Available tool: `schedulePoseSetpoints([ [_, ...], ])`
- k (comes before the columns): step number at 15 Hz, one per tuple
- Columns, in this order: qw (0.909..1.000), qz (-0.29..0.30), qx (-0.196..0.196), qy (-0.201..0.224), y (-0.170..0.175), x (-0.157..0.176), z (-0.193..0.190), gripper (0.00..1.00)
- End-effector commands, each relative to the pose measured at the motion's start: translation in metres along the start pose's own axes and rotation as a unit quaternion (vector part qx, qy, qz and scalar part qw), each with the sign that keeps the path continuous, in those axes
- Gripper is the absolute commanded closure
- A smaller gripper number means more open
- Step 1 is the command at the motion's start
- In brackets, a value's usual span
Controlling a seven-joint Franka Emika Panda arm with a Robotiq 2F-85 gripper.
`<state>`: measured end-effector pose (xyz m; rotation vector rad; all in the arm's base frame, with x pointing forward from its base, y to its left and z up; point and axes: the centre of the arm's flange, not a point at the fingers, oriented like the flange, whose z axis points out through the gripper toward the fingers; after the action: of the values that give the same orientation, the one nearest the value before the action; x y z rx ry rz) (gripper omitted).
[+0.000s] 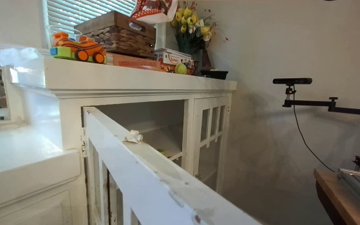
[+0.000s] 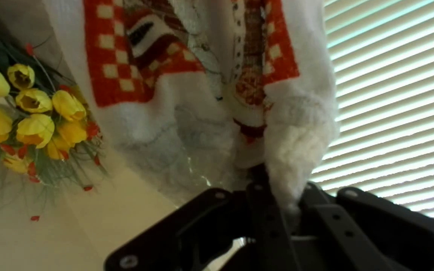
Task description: Remove the cloth from the basket
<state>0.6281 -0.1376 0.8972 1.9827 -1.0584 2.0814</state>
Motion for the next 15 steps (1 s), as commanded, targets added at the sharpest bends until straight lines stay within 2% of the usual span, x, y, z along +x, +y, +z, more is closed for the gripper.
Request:
schedulePoseSetpoints([
  [1, 0.9977, 0.020, -0.029, 0.058, -0.020, 0.041, 0.036, 0.98],
  [4, 0.9956, 0.016, -0.054, 0.074, -0.006, 0.034, 0.051, 0.98],
  [7, 0.9945, 0.000, -0.076, 0.073, 0.008, 0.011, 0.072, 0.98],
  [10, 0.9944, -0.018, -0.091, 0.051, 0.021, -0.021, 0.096, 0.98],
  [15, 0.9936, -0.029, -0.107, -0.021, 0.033, -0.075, 0.124, 0.98],
])
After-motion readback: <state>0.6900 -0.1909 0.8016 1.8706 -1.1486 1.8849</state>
